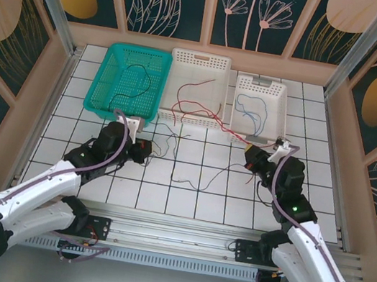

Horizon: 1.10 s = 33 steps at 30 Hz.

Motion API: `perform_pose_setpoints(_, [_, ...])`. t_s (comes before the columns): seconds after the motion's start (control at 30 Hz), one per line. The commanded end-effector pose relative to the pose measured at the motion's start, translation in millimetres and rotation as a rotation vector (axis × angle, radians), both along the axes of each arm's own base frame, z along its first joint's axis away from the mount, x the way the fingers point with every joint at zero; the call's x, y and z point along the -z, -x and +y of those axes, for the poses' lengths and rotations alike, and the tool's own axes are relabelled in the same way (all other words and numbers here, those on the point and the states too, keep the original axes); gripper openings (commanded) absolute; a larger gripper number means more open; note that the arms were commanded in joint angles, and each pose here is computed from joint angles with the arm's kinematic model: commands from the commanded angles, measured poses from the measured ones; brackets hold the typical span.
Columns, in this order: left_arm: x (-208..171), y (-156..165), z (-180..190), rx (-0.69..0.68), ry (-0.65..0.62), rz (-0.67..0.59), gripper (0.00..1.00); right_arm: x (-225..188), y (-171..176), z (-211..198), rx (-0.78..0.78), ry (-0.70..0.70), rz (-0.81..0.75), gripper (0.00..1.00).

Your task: Untangle the cables

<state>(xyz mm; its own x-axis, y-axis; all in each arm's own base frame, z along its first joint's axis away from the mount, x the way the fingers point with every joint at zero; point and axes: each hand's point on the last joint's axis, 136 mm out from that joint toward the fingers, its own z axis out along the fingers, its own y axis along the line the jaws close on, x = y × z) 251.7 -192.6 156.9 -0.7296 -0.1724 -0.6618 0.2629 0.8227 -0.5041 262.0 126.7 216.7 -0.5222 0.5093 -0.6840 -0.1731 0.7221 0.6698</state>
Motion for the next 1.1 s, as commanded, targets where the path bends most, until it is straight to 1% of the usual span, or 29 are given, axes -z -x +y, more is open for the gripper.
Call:
perform_pose_setpoints(0.0, [3.6,-5.3,-3.4,-0.015,0.008,-0.012,0.04,-15.2,1.7,-2.3,-0.004,-0.030,-0.010,0.00])
perform_pose_setpoints(0.17, [27.6,-12.9,-3.3,-0.037,-0.068,0.033,0.08,-13.8,3.1,-2.0,-0.011,-0.032,-0.010,0.00])
perform_pose_setpoints(0.27, [42.9,-16.2,-6.7,-0.032,-0.106,0.066,0.12,-13.5,3.7,-1.7,-0.017,-0.026,-0.011,0.00])
perform_pose_setpoints(0.33, [50.1,-18.2,-11.7,-0.020,-0.123,0.080,0.13,-14.0,4.4,-2.5,-0.016,-0.019,-0.015,0.00])
perform_pose_setpoints(0.53, [59.0,-30.0,-28.6,0.007,-0.172,0.101,0.20,-16.8,5.5,-4.0,-0.015,-0.003,-0.026,0.00])
perform_pose_setpoints(0.6, [63.4,-35.1,-31.4,0.006,-0.191,0.112,0.21,-17.0,5.7,-4.1,-0.016,0.000,-0.027,0.00])
perform_pose_setpoints(0.67, [68.1,-39.8,-34.3,0.007,-0.207,0.123,0.25,-17.3,5.9,-4.4,-0.015,0.003,-0.030,0.00])
perform_pose_setpoints(1.07, [106.1,-58.7,-41.1,0.005,-0.331,0.203,0.29,-22.3,8.8,-6.4,-0.020,0.030,-0.050,0.00])
